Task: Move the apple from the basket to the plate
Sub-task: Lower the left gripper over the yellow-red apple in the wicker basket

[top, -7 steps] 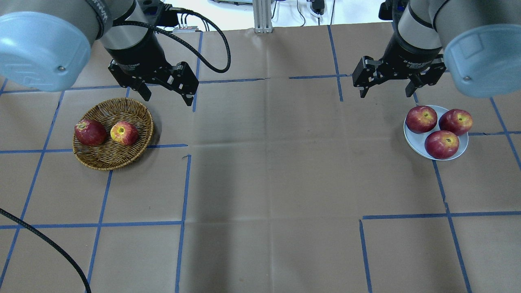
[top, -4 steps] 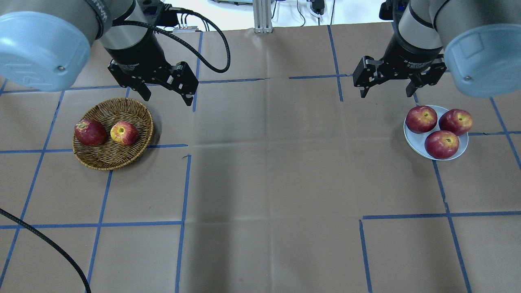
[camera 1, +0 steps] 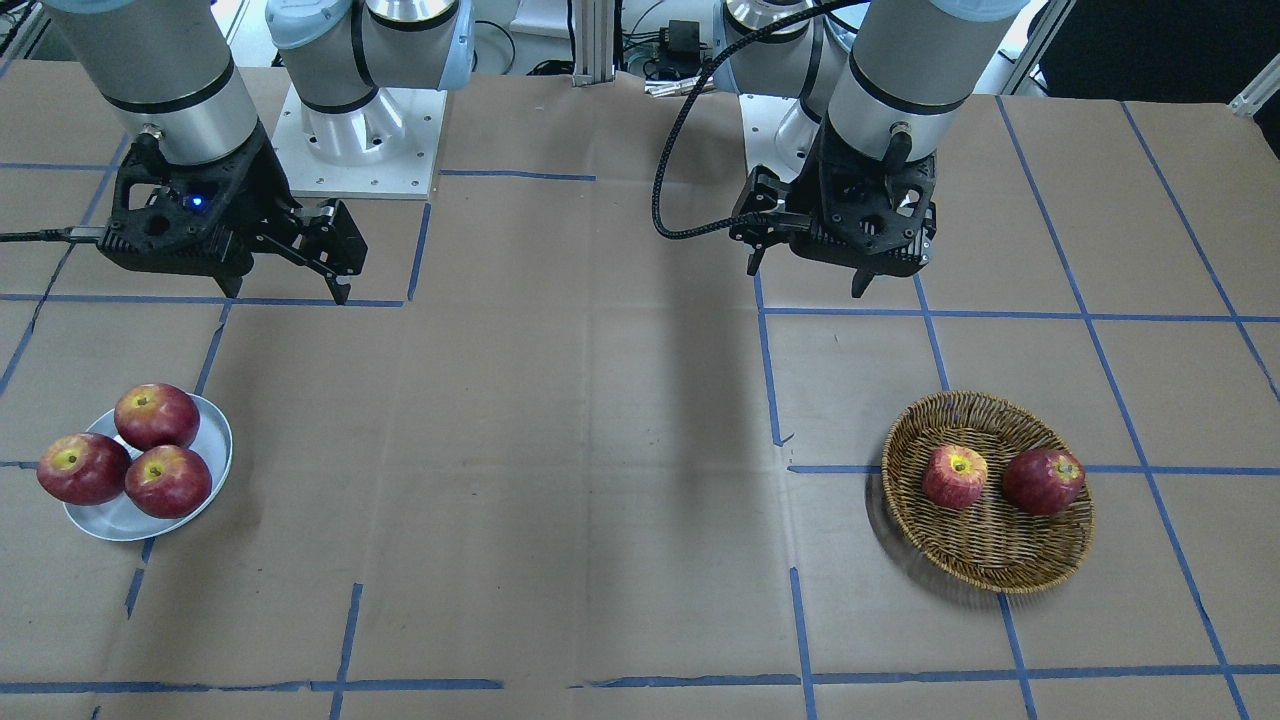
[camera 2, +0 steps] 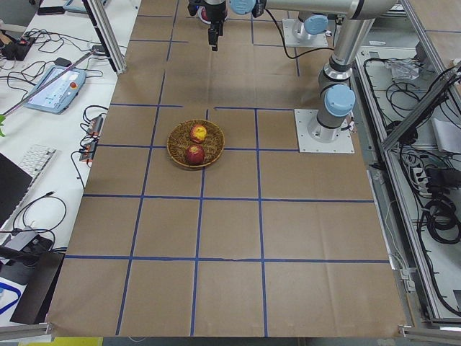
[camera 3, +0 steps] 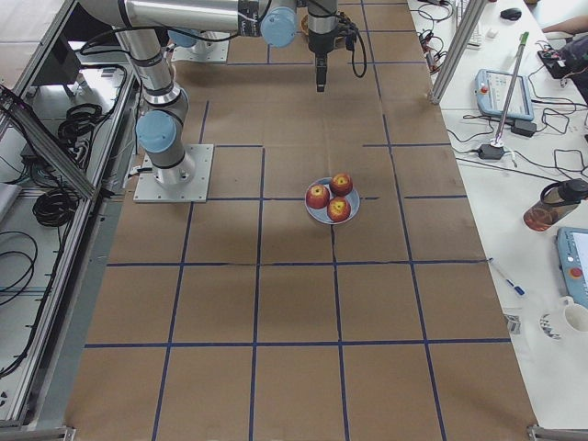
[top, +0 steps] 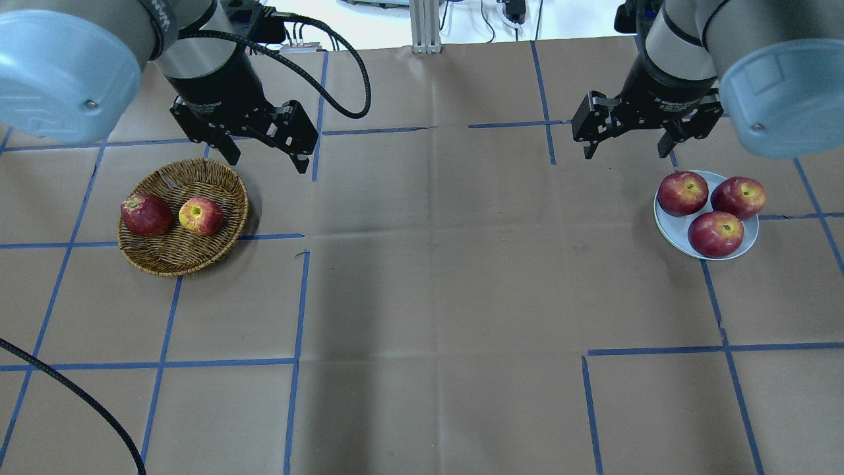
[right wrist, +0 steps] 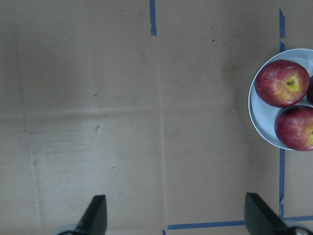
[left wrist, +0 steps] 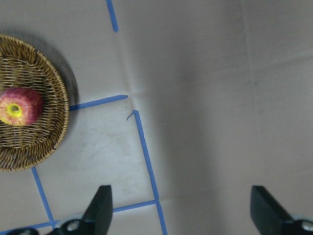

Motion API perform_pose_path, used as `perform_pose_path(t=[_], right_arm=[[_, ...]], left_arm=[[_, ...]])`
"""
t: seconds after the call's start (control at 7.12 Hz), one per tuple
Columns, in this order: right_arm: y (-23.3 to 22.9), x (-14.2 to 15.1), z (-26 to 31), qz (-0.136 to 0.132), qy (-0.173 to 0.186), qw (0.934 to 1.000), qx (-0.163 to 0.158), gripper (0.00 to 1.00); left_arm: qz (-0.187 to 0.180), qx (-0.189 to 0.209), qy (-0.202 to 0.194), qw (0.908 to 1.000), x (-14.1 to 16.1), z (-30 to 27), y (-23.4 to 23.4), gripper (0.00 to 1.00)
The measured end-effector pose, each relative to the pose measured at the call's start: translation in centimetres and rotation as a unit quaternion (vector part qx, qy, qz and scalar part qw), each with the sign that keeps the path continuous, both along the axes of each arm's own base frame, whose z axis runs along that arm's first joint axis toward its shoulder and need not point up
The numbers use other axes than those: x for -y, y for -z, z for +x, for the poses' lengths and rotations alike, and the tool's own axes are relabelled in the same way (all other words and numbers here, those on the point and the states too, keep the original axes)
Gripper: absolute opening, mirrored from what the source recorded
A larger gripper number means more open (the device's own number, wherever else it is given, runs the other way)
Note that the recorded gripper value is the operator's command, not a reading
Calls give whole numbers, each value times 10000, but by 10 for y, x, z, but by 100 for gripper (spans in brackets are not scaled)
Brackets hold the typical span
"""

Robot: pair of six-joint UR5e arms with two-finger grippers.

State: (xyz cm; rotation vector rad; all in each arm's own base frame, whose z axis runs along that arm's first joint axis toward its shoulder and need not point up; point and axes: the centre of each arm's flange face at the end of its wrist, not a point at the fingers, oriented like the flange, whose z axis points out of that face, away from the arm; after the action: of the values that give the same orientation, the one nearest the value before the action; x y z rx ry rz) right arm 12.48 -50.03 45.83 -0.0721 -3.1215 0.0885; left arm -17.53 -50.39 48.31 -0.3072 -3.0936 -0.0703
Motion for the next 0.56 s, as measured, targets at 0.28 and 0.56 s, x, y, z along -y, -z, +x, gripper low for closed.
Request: perform_pose_path(t=[0.28,0.56], right_arm=[[0,0,0,-2,0,10000,0,100],[0,0,0,0,0,10000,0,100]], left_arm=[[55,19,-158,9999,3,13,-5,99],[124,17,-309,9994,6,26,2,99]])
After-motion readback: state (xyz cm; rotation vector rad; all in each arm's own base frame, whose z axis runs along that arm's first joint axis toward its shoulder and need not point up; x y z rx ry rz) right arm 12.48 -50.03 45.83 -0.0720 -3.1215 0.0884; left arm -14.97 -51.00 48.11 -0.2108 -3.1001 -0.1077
